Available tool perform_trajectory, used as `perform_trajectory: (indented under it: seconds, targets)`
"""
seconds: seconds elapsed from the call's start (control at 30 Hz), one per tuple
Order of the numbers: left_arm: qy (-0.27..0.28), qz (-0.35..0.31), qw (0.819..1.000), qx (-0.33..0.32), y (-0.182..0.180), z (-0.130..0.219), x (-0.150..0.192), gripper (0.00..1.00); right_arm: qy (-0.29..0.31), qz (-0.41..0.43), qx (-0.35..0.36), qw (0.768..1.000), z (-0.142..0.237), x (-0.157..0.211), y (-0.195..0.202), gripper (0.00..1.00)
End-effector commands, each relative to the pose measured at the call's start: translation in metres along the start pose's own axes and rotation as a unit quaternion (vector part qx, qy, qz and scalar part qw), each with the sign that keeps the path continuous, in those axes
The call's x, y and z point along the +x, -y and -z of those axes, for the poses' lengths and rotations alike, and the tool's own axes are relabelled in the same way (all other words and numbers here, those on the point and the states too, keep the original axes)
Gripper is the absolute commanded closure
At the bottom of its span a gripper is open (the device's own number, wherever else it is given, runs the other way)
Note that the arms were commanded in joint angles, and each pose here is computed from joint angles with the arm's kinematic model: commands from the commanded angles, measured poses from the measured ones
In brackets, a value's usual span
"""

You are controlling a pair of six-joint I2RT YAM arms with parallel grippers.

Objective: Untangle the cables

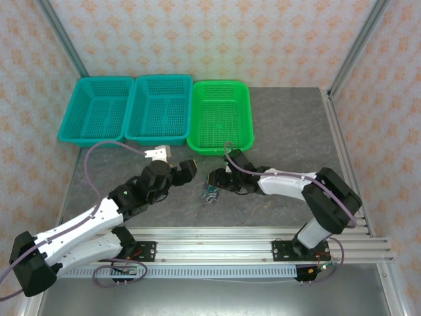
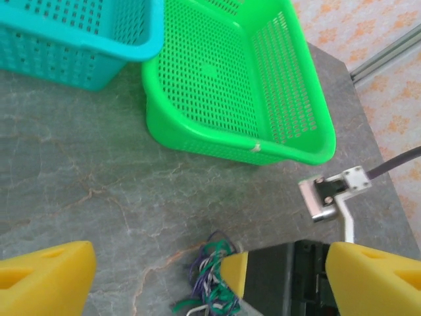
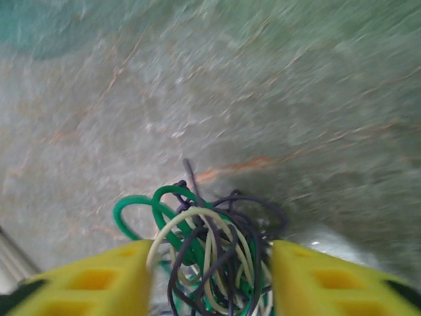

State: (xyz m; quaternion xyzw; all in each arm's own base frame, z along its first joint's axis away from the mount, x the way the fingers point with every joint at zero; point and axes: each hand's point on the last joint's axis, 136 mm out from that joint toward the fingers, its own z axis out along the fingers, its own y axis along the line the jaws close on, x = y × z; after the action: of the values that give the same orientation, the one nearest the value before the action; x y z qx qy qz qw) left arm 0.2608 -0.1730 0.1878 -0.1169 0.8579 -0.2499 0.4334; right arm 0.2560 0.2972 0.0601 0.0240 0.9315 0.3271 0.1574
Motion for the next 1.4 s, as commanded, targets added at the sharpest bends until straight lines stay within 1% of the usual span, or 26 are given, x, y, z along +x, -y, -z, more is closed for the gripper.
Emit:
perform_trajectory:
  seconds: [0.0,0.1,0.17,0.23,0.27,0.33,0.4,0.5,0.53,0.67,0.8,1.07,1.13,1.23,1.37]
  targets:
    - [-0.040,0.015,0.999,-0.025,-0.016,-0.005,0.024,0.13,0.074,0.027,0.057,0.995,0.030,-0.025,0.015,0.37]
    - [-0.076,0.038,0.996,-0.007,-0.009,-0.017,0.042,0.18,0.102,0.046,0.089,0.990,0.061,-0.029,0.022,0.36]
    - [-0.105,0.049,0.993,0.006,-0.001,-0.027,0.055,0.22,0.110,0.059,0.078,0.989,0.078,-0.027,0.018,0.36]
    - [-0.142,0.046,0.989,0.010,0.006,-0.036,0.072,0.29,0.116,0.062,0.064,0.989,0.090,-0.022,0.014,0.36]
    - [-0.156,0.041,0.987,0.005,0.007,-0.039,0.080,0.33,0.109,0.060,0.065,0.990,0.088,-0.018,0.016,0.35]
    - [-0.184,0.031,0.982,-0.009,0.010,-0.045,0.096,0.46,0.100,0.055,0.039,0.993,0.095,-0.011,0.006,0.35]
    - [-0.197,0.027,0.980,-0.023,0.008,-0.048,0.109,0.57,0.078,0.048,0.021,0.996,0.092,-0.004,0.000,0.35]
    - [-0.202,0.039,0.978,-0.042,-0.002,-0.052,0.122,0.65,0.055,0.041,-0.003,0.998,0.084,0.004,-0.007,0.35]
    - [-0.201,0.043,0.977,-0.047,-0.006,-0.054,0.125,0.68,0.042,0.040,0.003,0.998,0.077,0.008,-0.005,0.35]
    - [-0.199,0.041,0.978,-0.043,-0.006,-0.057,0.127,0.69,0.014,0.053,0.005,0.999,0.066,0.016,-0.007,0.35]
    - [-0.209,0.030,0.976,-0.050,-0.006,-0.061,0.131,0.69,-0.009,0.062,0.012,0.998,0.057,0.025,-0.003,0.35]
    - [-0.210,0.047,0.974,-0.067,-0.019,-0.060,0.137,0.67,-0.042,0.084,0.010,0.996,0.045,0.037,-0.013,0.35]
    - [-0.210,0.056,0.974,-0.064,-0.020,-0.056,0.137,0.67,-0.051,0.088,0.023,0.995,0.040,0.039,-0.011,0.35]
    - [-0.213,0.080,0.972,-0.053,-0.019,-0.052,0.140,0.66,-0.050,0.083,0.041,0.995,0.035,0.036,-0.007,0.35]
    - [-0.212,0.125,0.968,-0.038,-0.020,-0.051,0.146,0.65,-0.043,0.082,0.036,0.995,0.033,0.031,-0.012,0.34]
